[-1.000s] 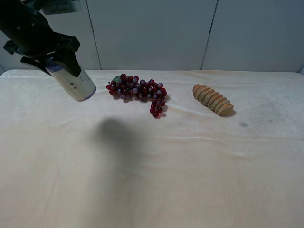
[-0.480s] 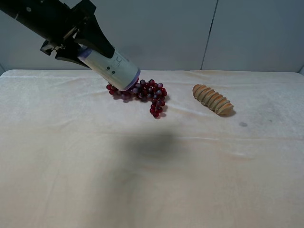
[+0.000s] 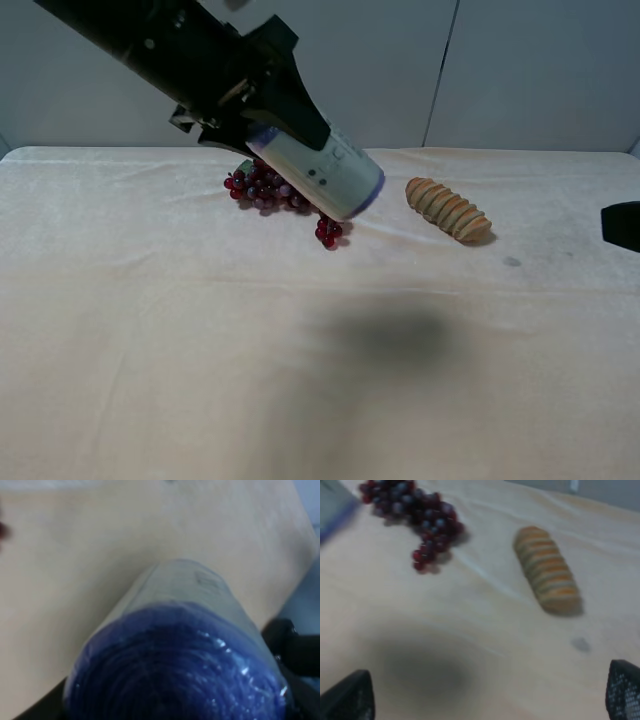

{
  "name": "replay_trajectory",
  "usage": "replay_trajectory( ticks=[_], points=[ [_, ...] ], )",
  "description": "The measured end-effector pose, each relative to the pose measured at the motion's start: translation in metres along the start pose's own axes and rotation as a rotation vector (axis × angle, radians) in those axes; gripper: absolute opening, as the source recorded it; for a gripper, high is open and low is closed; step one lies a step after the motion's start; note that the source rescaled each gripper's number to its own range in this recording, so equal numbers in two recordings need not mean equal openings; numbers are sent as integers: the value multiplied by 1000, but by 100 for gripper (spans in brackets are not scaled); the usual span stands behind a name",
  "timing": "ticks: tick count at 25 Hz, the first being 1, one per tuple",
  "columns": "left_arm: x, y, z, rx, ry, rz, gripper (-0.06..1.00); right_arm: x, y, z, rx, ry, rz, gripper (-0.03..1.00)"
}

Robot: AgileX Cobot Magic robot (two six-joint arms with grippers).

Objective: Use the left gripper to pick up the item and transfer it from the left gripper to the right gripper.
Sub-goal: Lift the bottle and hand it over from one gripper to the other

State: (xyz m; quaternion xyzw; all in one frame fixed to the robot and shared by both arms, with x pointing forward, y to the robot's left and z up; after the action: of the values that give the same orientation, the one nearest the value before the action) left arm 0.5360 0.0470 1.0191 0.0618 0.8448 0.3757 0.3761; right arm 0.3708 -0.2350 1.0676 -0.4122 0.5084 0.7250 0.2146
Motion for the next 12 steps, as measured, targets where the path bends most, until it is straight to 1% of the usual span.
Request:
replay_trajectory(
  ticks=[2, 5, 8, 12],
  points=[
    [4, -15, -8, 32, 6, 27, 1, -1, -8, 7, -45, 36, 17, 100],
    [7, -31, -17, 81, 9, 40, 1, 0, -19, 19, -113, 93, 58, 100],
    [7, -41, -23, 131, 35, 30, 1, 2, -30, 31, -173, 169, 93, 100],
    [4, -44, -26, 164, 45, 10, 1, 0, -48, 44, -225, 233, 106, 100]
  ],
)
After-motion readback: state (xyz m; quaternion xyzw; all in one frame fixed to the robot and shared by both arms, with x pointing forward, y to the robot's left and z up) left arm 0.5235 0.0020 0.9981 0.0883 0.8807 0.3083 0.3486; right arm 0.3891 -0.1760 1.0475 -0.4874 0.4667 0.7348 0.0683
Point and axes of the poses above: a point on each arm's last joint axis where the gripper is mounted, y pointing back along that axis away from the gripper, z along the wrist's bending axis when the last joint is at zero, x = y × z, the point moved 6 cm from there along -y, pointing out along that axis toward the gripper, and after that the axes turned 12 degrees about -y, right-handed, at the moved point
